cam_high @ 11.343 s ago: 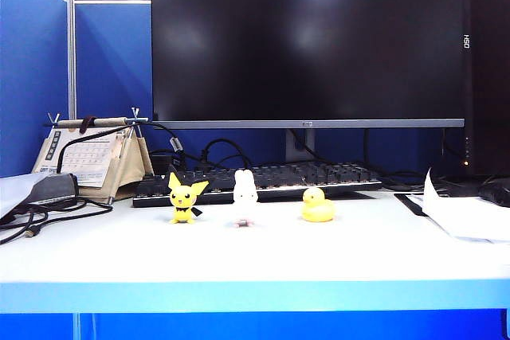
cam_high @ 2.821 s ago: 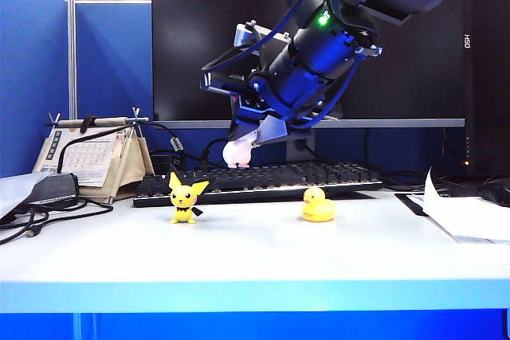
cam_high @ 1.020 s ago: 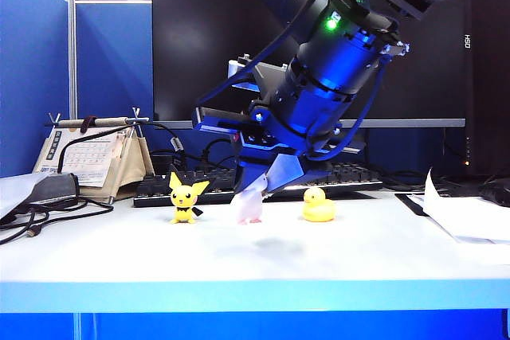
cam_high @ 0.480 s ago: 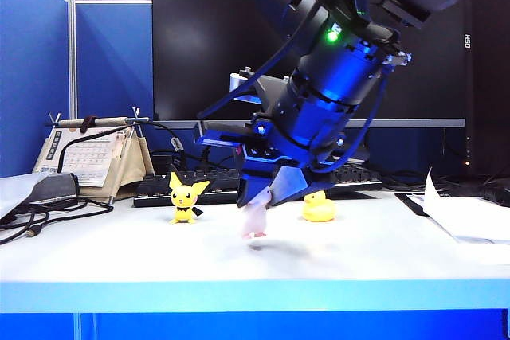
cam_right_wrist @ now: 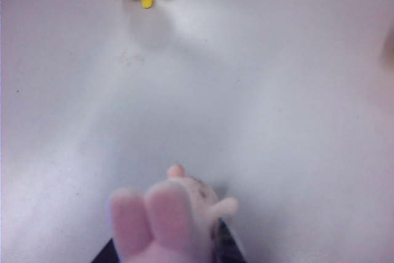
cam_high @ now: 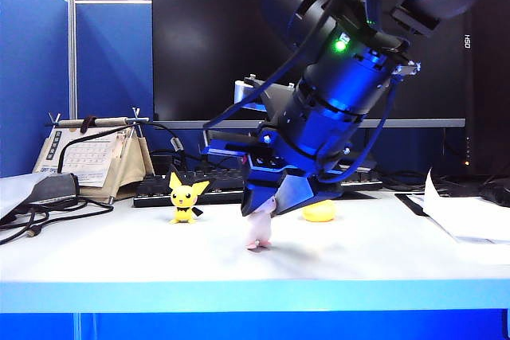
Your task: Pick up the doll with a different color than the other dolls and place it near you.
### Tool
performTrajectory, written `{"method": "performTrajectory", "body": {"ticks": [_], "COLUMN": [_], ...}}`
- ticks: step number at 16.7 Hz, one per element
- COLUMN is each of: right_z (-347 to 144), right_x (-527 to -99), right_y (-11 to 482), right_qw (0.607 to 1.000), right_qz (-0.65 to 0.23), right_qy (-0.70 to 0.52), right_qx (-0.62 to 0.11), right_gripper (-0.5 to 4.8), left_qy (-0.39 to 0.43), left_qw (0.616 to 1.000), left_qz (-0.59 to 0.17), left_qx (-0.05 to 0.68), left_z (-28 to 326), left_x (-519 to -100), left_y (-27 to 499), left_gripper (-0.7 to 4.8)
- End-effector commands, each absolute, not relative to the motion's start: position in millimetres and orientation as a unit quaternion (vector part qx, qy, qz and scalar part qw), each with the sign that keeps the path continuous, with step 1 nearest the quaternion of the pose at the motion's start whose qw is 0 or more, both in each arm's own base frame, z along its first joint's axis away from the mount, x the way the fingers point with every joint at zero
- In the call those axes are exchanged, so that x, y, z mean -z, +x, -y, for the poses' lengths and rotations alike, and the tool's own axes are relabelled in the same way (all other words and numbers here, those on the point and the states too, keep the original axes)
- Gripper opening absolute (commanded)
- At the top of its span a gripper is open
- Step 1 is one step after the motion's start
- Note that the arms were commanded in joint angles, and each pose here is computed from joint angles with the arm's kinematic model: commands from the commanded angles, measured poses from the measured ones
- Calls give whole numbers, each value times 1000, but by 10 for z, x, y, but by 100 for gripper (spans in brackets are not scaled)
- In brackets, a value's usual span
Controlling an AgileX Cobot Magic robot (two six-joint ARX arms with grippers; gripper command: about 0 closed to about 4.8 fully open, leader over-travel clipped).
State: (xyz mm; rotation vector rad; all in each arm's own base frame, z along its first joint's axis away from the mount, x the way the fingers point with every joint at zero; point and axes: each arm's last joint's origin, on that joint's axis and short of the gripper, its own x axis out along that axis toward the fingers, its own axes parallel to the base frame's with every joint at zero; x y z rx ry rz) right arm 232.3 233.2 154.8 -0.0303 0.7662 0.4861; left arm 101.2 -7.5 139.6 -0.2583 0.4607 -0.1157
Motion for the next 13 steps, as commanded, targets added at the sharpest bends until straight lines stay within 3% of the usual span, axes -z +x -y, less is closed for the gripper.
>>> {"method": "performTrajectory", "body": {"ticks": [1, 2, 7, 13], "right_z": [-2326, -2326, -2327, -2368], "right_x": [-1535, -1535, -1537, -1615], "right_y": [2307, 2307, 2308, 2360], "right_qw": [893, 893, 893, 906], "right_qz": [-379, -379, -380, -342], "right_qy": [-12, -12, -5, 20], "right_qx": [-242, -242, -240, -250], "right_gripper": [133, 242, 251, 341], "left_qy": [-129, -129, -129, -129], "left_qw": [965, 964, 964, 965], "left_qz": [-224, -224, -224, -223], "left_qx": [56, 56, 56, 56], "left_z": [74, 74, 74, 74], "left_x": [-1409, -1409, -1409, -1410], "left_y": [1016, 1016, 1016, 1016], "left_gripper": [350, 350, 350, 350]}}
